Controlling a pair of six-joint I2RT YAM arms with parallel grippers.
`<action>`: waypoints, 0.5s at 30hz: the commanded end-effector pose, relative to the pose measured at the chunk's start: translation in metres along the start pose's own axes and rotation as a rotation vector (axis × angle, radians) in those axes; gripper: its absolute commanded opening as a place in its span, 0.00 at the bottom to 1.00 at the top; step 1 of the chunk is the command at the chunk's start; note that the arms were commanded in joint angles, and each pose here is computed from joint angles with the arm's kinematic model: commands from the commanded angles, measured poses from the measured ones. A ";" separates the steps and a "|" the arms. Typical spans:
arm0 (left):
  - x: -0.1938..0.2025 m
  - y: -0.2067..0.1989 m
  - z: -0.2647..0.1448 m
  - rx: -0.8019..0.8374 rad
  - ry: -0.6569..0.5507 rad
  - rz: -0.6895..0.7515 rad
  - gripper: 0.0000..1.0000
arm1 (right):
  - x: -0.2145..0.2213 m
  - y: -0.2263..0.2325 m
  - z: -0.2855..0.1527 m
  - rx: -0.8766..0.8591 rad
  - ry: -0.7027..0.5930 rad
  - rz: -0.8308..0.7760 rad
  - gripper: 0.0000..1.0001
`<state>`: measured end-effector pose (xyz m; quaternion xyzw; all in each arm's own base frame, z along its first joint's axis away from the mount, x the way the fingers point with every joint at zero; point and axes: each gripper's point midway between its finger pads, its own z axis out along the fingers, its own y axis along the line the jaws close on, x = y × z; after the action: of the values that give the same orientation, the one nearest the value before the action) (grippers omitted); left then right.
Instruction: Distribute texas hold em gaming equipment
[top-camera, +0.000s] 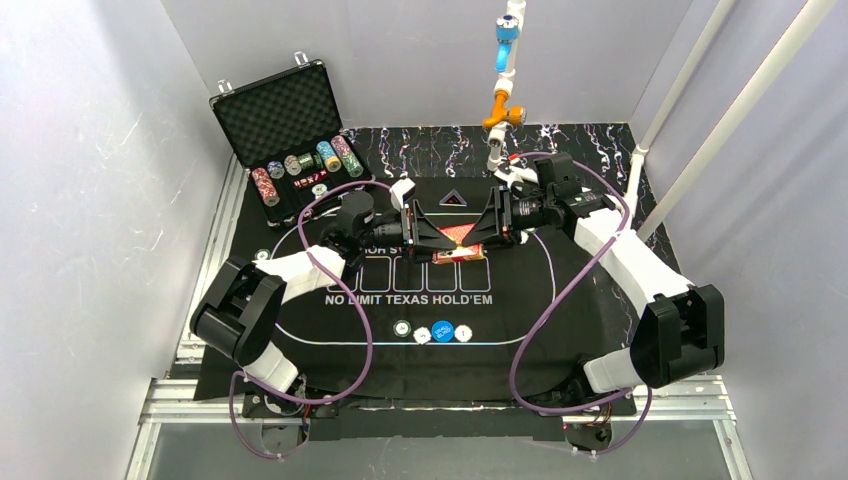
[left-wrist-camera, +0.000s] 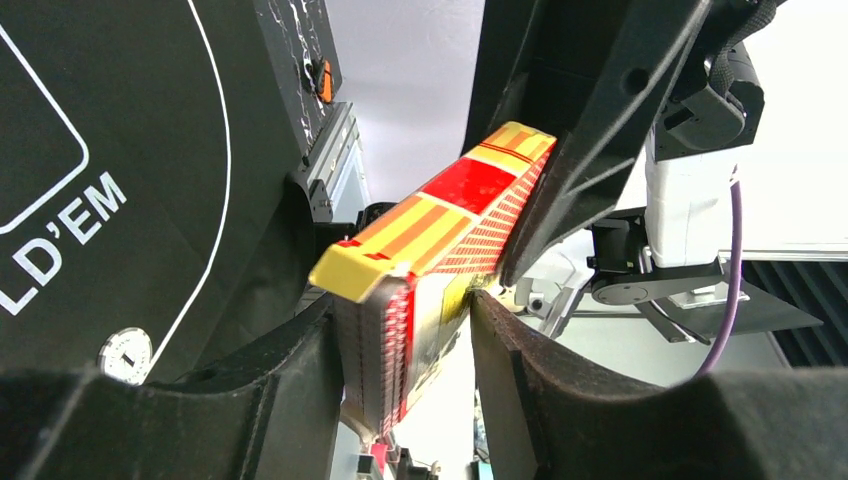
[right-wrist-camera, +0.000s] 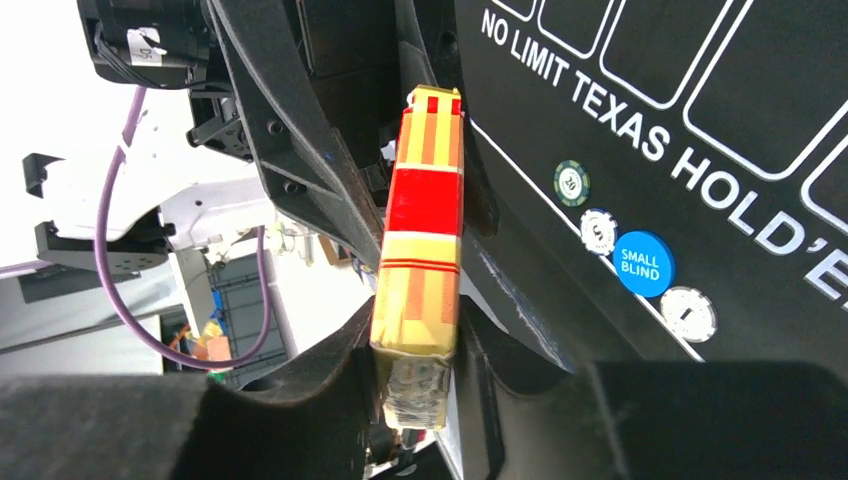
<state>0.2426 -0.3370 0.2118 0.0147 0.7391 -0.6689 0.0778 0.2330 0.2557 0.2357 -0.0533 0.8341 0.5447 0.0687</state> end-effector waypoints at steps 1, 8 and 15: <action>0.004 -0.011 -0.002 0.031 0.004 0.046 0.45 | -0.003 0.021 -0.009 -0.052 -0.011 -0.067 0.30; 0.004 -0.014 -0.002 0.036 0.007 0.058 0.48 | -0.002 0.022 -0.012 -0.075 -0.009 -0.065 0.39; 0.001 -0.026 -0.001 0.060 0.019 0.102 0.43 | -0.002 0.024 -0.014 -0.091 -0.014 -0.075 0.30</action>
<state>0.2417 -0.3366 0.2109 0.0169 0.7382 -0.6697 0.0788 0.2353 0.2516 0.2378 -0.0522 0.8301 0.5507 0.0703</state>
